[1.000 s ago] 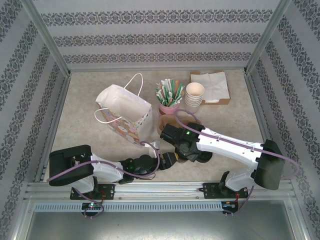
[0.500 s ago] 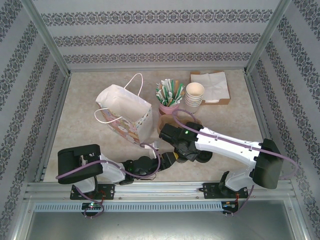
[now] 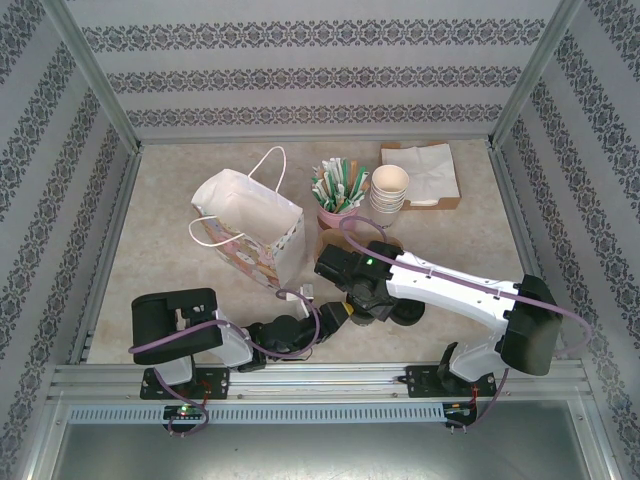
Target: Pack the takeout coffee
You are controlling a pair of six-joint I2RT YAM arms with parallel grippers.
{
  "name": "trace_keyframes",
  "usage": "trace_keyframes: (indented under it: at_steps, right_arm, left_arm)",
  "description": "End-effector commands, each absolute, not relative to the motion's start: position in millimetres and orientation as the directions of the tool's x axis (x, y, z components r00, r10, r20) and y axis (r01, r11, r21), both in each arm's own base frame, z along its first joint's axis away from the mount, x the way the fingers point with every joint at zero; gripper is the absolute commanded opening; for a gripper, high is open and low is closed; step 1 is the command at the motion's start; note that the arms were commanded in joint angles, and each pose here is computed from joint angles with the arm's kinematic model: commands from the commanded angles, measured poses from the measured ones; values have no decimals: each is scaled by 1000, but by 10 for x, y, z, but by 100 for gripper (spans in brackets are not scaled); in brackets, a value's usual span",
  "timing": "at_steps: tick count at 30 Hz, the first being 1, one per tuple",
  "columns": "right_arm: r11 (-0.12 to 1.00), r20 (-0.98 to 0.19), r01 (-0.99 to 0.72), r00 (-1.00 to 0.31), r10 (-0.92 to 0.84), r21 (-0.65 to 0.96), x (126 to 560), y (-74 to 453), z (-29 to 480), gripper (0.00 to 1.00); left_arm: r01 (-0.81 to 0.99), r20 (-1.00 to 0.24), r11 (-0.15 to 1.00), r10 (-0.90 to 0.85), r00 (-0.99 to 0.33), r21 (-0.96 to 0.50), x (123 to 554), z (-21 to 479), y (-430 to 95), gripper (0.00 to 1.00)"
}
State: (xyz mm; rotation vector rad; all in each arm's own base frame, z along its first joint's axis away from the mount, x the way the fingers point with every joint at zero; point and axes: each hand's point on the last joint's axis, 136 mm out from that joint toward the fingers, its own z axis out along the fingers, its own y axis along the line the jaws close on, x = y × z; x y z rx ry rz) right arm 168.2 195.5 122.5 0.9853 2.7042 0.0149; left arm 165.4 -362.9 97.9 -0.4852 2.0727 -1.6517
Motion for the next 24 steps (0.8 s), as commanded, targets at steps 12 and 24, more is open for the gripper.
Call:
trace_keyframes:
  at_steps: [12, 24]
  right_arm:
    - [757, -213, 619, -726, 654, 211, 1767, 2059, 1368, 78]
    - [740, -170, 629, -724, 669, 238, 1757, 2050, 1256, 76]
  left_arm:
    - [-13, -223, 437, -484, -846, -900, 1650, 763, -3543, 51]
    - [106, -407, 573, -429, -806, -813, 1776, 1415, -3477, 55]
